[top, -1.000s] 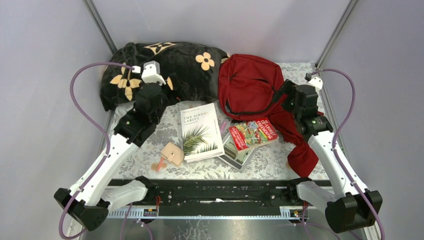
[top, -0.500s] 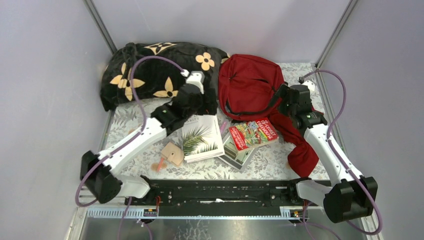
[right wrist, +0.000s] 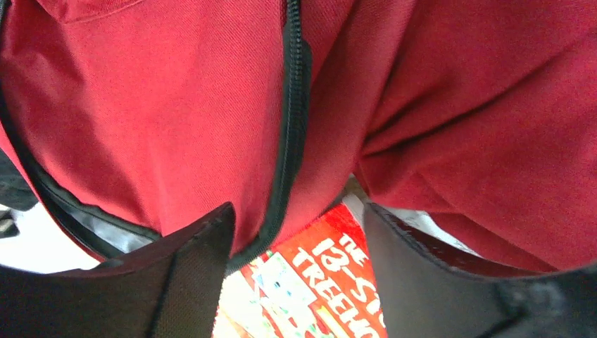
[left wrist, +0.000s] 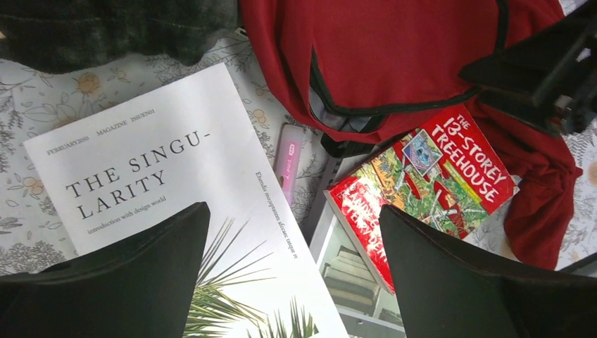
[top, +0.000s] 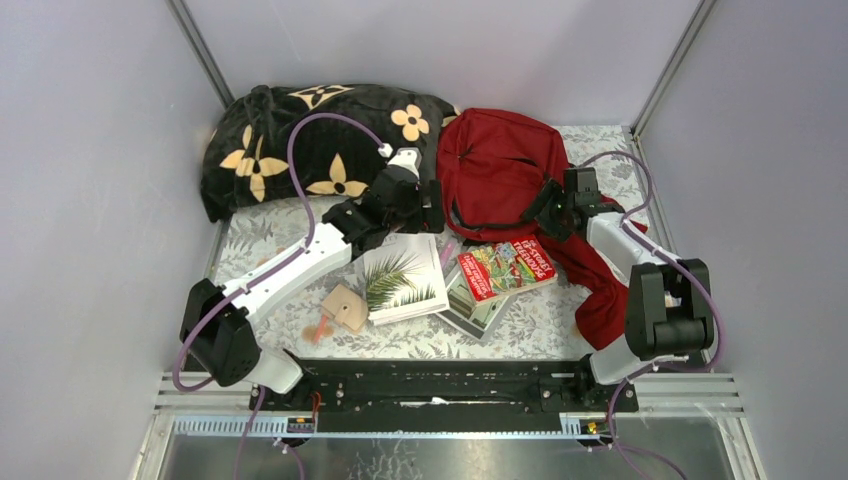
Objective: Pack the student bag
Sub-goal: Adjust the student bag at the center of the board.
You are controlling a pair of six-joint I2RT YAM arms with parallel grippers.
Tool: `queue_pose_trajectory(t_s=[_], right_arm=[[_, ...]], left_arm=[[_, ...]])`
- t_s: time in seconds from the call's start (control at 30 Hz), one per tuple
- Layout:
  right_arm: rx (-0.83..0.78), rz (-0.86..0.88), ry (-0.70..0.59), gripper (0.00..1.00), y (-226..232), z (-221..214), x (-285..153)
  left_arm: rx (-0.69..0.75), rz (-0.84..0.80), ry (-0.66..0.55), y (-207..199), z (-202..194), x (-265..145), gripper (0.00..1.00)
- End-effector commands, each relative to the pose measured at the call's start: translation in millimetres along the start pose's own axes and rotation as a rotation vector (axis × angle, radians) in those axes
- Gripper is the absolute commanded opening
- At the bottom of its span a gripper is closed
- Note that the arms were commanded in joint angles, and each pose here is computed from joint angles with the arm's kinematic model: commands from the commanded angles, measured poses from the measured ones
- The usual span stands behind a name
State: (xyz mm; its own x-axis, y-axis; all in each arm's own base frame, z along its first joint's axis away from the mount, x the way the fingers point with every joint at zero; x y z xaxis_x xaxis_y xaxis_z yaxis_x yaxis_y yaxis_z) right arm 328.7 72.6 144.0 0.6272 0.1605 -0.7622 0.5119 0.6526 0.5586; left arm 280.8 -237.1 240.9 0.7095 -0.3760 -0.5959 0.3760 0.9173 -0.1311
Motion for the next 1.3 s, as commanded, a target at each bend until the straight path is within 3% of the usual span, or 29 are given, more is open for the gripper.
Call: queue_pose_trajectory(t_s=[0.0,0.07,0.1,0.13,0.43,0.67,0.83,1.07,1.1,1.13,1.17,1.2,1.27], right_arm=[[0.053,0.141,0.011,0.58,33.3,12.0,10.0],[0.060,0.172,0.003,0.21,44.2,17.0,-1.2],[0.056,0.206,-0.021,0.07,51.2,21.0,-11.8],[0.058,0.248,-0.059,0.00,59.3,26.4,-24.4],[-0.056,0.470,-0.360,0.00,130.4,84.2,-124.2],[-0.056,0.398,-0.491,0.00,107.9,86.1,-138.9],[-0.068,0.294,-0.409,0.00,80.0,69.1,-117.1],[0.004,0.275,-0.135,0.00,29.1,6.5,-80.2],[0.015,0.292,-0.091,0.04,24.7,-2.7,-76.8],[0.030,0.294,-0.054,0.18,18.7,-11.0,-73.2],[0.041,0.290,-0.027,0.44,12.0,-18.1,-70.1],[0.043,0.290,-0.020,0.60,9.6,-20.9,-70.0],[0.036,0.287,-0.034,0.77,8.0,-20.8,-74.4]], left_arm=[[-0.036,-0.032,0.014,-4.9,-0.1,0.6,0.99],[-0.037,-0.044,0.016,-6.0,0.0,-1.3,0.99],[-0.036,-0.052,0.016,-6.7,0.3,-2.6,0.99],[-0.035,-0.058,0.011,-7.3,1.7,-4.0,0.99],[-0.041,-0.128,-0.024,-15.6,34.4,4.1,0.99],[-0.038,-0.190,0.005,-18.3,38.8,13.8,0.99],[-0.100,-0.154,0.132,-15.9,10.9,47.6,0.99],[-0.283,-0.167,0.203,5.0,-20.5,93.7,0.99],[-0.288,-0.149,0.201,6.5,-21.5,98.6,0.99],[-0.292,-0.140,0.199,7.2,-22.2,103.8,0.99],[-0.295,-0.136,0.202,7.3,-23.6,109.4,0.98],[-0.300,-0.137,0.205,6.8,-24.5,115.2,0.97],[-0.310,-0.143,0.230,5.3,-28.5,128.6,0.93]])
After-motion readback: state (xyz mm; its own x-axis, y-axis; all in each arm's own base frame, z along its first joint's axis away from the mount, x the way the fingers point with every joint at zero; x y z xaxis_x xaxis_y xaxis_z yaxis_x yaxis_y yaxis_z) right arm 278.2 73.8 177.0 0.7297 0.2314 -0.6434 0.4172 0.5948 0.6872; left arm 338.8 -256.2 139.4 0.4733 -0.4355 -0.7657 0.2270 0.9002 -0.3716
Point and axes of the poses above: each gripper's point midway between its finger pads, its own x axis out along the fingers, its own y axis along the line the jaws close on, z = x × y, the point moved 7 cm from there along -x, back along the fingers, and after that the axes turned 13 degrees about x, right-handed, at the moved point
